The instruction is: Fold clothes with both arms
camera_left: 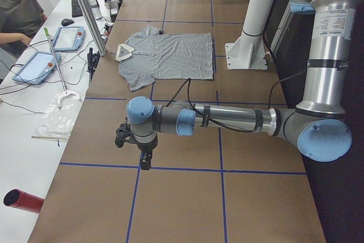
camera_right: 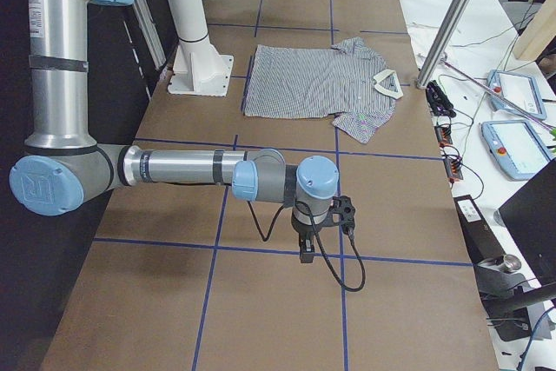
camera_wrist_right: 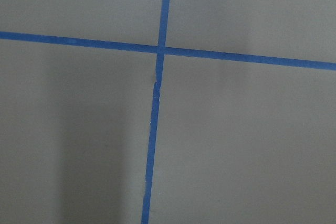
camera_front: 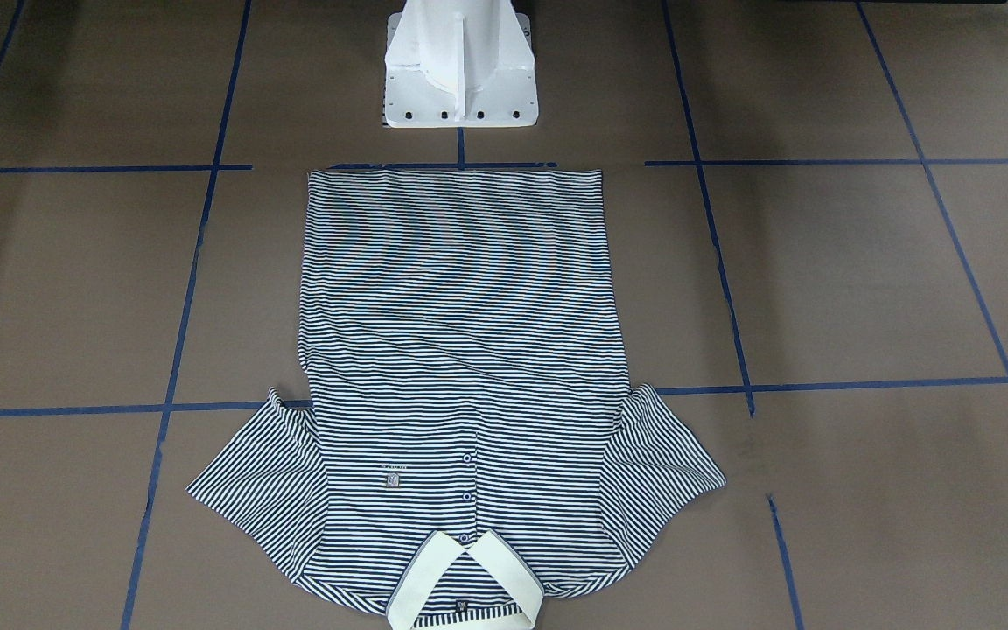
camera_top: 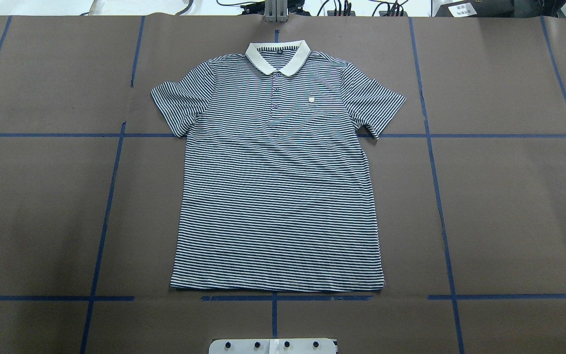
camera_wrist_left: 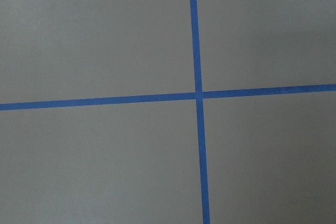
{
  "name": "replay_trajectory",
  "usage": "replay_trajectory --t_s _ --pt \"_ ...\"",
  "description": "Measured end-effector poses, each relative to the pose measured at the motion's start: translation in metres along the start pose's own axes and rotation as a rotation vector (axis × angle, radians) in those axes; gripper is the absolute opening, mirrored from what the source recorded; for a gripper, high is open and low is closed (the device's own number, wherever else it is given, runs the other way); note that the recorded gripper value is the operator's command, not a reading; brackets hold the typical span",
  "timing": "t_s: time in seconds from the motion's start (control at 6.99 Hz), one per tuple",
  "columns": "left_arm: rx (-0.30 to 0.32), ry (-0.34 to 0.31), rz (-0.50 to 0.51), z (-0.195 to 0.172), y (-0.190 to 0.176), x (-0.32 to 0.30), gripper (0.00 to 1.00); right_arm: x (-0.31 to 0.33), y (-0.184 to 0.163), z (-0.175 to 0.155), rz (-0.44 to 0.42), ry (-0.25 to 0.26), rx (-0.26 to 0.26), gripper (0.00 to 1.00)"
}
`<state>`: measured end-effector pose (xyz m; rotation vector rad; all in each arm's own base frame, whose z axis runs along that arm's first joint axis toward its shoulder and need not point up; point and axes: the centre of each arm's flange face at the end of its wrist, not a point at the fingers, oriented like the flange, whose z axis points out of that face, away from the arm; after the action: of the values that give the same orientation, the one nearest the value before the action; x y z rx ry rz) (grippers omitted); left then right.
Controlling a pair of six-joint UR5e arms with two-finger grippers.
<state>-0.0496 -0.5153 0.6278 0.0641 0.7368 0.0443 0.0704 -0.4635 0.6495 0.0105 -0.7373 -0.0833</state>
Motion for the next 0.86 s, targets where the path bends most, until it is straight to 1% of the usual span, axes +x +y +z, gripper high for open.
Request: replay_trajectory --t_s 0.29,0.43,0.57,0.72,0.86 --pt "0.003 0.001 0.002 -0.001 0.000 0.001 1.00 -0.005 -0.006 -0.006 -0.011 0.000 0.013 1.00" --pt "0.015 -0.001 0.013 -0.006 -0.003 0.006 1.00 -0.009 -0.011 -0.011 -0.020 -0.002 0.023 1.00" --pt "0.048 -0.001 0.045 -0.021 -0.014 0.020 1.00 -0.018 -0.022 -0.018 -0.039 -0.006 0.037 1.00" --pt "0.100 0.006 0.093 -0.042 -0.030 0.041 1.00 -0.041 -0.047 -0.027 -0.085 -0.019 0.060 1.00" --pt "0.162 0.020 0.167 -0.055 -0.046 0.065 1.00 -0.084 -0.081 -0.033 -0.158 -0.035 0.077 1.00"
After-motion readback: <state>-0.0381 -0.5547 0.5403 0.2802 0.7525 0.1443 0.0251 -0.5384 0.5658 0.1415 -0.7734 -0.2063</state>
